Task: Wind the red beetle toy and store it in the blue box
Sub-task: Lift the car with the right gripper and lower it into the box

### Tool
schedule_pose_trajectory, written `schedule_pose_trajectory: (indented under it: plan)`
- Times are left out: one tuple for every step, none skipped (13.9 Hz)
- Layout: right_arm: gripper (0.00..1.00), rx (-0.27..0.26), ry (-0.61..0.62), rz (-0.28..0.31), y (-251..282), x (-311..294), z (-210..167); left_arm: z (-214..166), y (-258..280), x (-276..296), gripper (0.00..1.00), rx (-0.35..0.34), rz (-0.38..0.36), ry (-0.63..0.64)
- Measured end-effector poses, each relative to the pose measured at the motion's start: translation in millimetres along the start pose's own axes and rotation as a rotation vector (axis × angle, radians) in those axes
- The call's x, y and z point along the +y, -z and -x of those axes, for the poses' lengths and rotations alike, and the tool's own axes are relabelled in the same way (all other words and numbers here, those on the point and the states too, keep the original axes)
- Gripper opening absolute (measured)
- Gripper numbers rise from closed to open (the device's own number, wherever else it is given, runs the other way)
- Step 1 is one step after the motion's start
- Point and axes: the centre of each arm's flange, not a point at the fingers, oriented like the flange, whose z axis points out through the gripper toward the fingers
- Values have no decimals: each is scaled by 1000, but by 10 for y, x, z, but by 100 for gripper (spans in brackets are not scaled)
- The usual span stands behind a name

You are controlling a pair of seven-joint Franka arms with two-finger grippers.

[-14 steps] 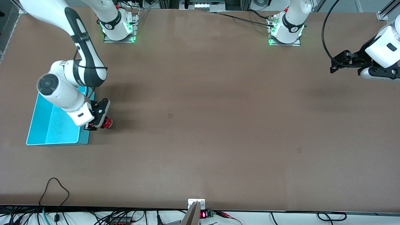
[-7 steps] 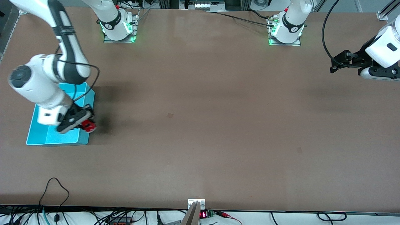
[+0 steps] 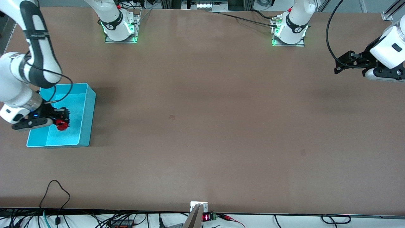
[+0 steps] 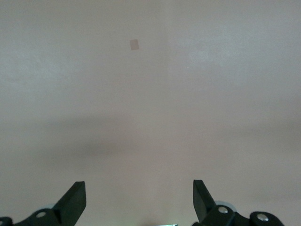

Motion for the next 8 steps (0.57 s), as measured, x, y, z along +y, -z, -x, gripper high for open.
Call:
schedule_pose_trajectory:
  plan:
    - [48, -22, -30, -7, -74, 141, 103, 0, 0, 0, 100, 0, 0, 0]
    - [48, -53, -56, -19, -167, 260, 211, 0, 0, 0, 100, 0, 0, 0]
    - [48, -81, -81, -30, -285, 364, 319, 0, 0, 0, 100, 0, 0, 0]
    - [48, -103, -100, -37, -408, 444, 406, 0, 0, 0, 100, 0, 0, 0]
    - [48, -124, -119, -45, -540, 491, 472, 0, 0, 0, 100, 0, 0, 0]
    - [48, -144, -146, -50, -664, 501, 513, 0, 0, 0, 100, 0, 0, 0]
    - [48, -160, -178, -53, -776, 479, 530, 0, 0, 0, 100, 0, 0, 0]
    - [48, -167, -206, -54, -859, 445, 527, 0, 0, 0, 100, 0, 0, 0]
